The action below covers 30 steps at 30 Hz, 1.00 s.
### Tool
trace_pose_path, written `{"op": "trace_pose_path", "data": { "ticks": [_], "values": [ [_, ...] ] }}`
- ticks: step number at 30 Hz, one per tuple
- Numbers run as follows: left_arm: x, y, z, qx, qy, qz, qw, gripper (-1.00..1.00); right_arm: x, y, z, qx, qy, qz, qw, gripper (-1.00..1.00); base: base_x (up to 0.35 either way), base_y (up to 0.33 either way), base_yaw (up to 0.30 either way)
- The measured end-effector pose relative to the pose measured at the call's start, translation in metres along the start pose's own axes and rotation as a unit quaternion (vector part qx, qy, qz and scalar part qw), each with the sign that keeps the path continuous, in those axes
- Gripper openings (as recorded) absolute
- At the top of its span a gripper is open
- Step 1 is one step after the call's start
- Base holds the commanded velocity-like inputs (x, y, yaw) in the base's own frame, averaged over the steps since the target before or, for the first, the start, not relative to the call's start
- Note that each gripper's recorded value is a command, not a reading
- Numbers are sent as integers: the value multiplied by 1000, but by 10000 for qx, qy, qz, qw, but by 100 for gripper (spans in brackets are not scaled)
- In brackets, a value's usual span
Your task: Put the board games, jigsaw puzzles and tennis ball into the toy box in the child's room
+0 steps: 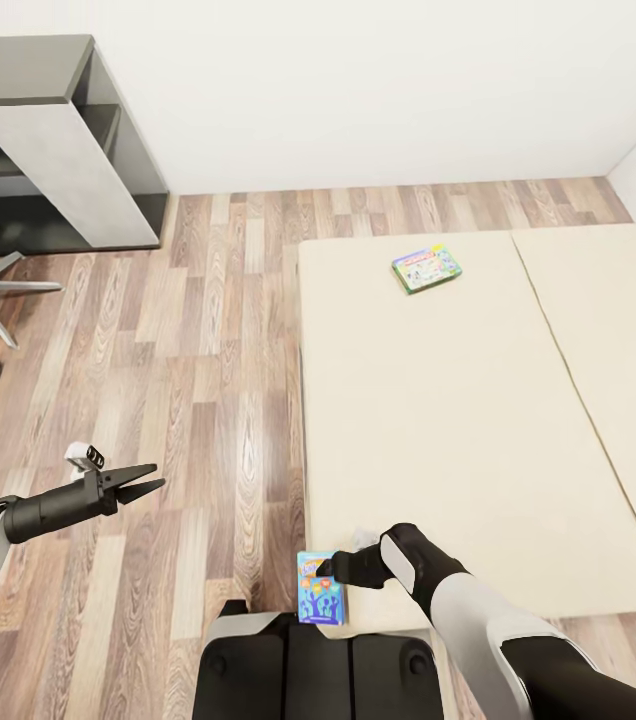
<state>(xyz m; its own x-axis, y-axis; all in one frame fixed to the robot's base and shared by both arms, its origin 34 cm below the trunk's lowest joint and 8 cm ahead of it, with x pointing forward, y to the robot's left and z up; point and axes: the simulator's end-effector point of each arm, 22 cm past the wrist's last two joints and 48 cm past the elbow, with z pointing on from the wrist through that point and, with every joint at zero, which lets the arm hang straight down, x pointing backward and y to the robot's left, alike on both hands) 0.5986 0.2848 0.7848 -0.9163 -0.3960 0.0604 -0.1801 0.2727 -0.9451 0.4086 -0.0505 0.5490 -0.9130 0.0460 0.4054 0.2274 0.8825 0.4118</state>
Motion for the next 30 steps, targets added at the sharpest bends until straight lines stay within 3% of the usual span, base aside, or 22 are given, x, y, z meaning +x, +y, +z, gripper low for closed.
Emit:
{"op": "trace_pose_path", "data": {
  "ticks": [30],
  "values": [
    [-6, -20, -3, 77, -53, 171, 9998, 100, -11, 7, -16, 26, -177, -95, 9998, 100, 0, 0, 114]
  ]
}}
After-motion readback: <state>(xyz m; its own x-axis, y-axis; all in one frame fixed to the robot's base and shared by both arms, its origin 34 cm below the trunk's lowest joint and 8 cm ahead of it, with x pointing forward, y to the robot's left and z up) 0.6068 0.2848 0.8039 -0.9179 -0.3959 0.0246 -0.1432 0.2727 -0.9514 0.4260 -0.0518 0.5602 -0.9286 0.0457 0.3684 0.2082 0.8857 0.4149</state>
